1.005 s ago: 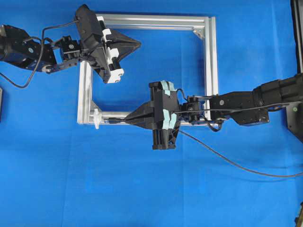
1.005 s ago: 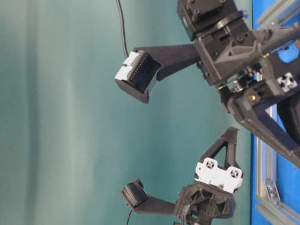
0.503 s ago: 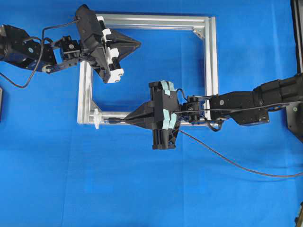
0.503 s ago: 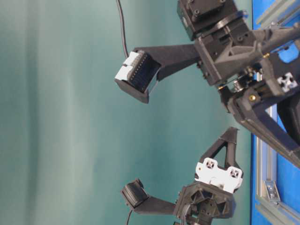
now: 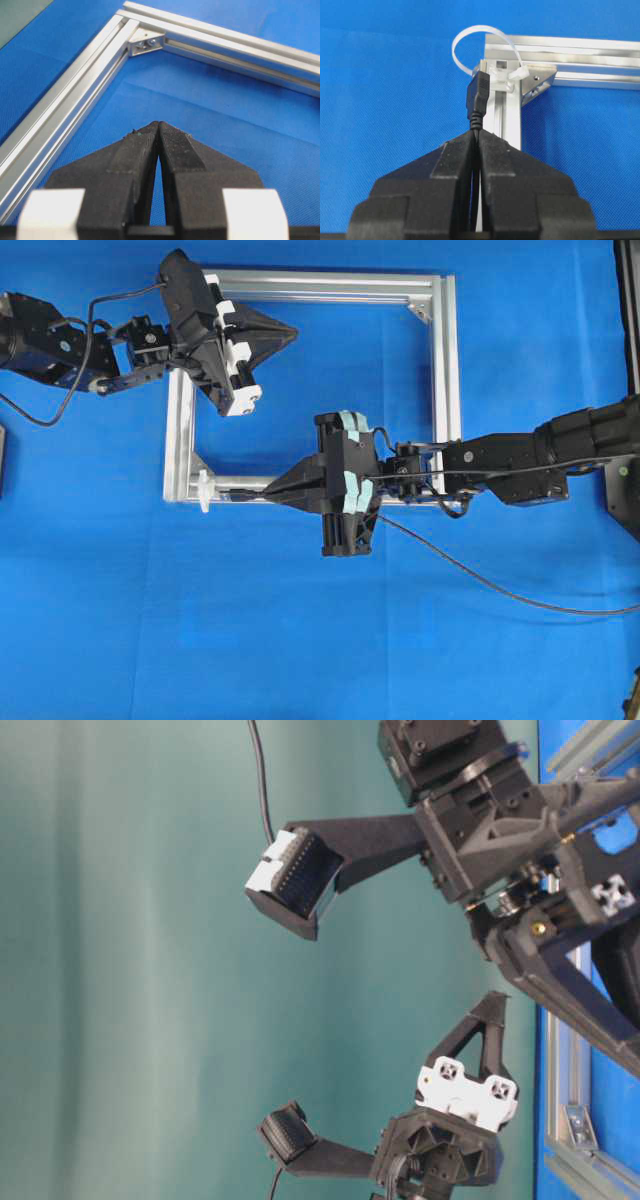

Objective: Insert the wire through the string loop located on the left side.

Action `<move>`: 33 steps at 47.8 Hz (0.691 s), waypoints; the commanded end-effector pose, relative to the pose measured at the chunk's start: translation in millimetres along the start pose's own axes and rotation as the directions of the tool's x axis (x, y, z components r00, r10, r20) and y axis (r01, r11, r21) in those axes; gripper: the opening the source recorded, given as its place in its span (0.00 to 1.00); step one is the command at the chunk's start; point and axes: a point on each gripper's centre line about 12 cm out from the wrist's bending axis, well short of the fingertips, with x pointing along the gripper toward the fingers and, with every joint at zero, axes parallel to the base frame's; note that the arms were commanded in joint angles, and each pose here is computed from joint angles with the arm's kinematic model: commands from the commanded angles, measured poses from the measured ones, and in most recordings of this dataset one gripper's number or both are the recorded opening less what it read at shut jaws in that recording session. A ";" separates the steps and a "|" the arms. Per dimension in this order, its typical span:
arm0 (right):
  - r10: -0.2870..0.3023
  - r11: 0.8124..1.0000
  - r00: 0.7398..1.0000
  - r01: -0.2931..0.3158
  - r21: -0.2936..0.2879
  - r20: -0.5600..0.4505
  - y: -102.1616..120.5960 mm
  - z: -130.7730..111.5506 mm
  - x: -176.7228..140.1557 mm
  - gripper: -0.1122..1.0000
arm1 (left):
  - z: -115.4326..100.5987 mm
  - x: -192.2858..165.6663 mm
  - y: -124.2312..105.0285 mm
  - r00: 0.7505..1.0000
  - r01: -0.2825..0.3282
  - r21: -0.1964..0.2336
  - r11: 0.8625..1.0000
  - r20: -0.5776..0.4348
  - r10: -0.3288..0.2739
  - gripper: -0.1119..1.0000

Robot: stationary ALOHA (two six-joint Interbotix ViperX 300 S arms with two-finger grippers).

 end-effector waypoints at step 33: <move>-0.007 1.000 0.999 0.007 0.006 0.043 -3.3 21.2 25.3 0.10 | 16.8 -0.8 -2.0 0.999 0.007 -0.001 1.000 0.050 -0.007 0.10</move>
